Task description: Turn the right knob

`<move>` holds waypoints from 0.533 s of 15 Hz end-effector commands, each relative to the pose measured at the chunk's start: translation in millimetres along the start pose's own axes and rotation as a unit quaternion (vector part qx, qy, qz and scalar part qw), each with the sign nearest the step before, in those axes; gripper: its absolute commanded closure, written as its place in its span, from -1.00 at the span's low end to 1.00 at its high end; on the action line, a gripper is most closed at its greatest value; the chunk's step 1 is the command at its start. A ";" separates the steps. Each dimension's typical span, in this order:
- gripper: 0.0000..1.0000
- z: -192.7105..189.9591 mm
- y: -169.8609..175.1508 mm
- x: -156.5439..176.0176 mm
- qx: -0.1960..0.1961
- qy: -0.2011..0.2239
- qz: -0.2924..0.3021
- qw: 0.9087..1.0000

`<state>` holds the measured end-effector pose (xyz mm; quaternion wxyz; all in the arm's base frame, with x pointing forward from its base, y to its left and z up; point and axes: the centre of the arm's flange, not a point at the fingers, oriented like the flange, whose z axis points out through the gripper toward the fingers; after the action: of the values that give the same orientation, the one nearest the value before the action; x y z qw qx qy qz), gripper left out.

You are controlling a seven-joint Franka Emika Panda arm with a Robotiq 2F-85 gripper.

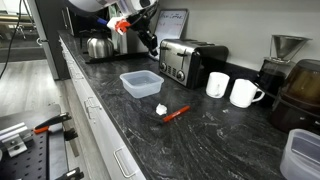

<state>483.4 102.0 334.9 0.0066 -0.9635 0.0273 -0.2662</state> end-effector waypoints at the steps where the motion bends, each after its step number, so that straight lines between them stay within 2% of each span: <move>1: 1.00 21.0 1.8 13.6 0.038 0.002 0.009 0.999; 5: 1.00 30.6 0.5 28.2 0.047 0.036 0.011 0.998; 8: 1.00 35.7 3.8 42.4 0.032 0.044 0.007 0.998</move>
<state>517.2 97.5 334.4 0.0475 -0.9527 0.0291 -0.2987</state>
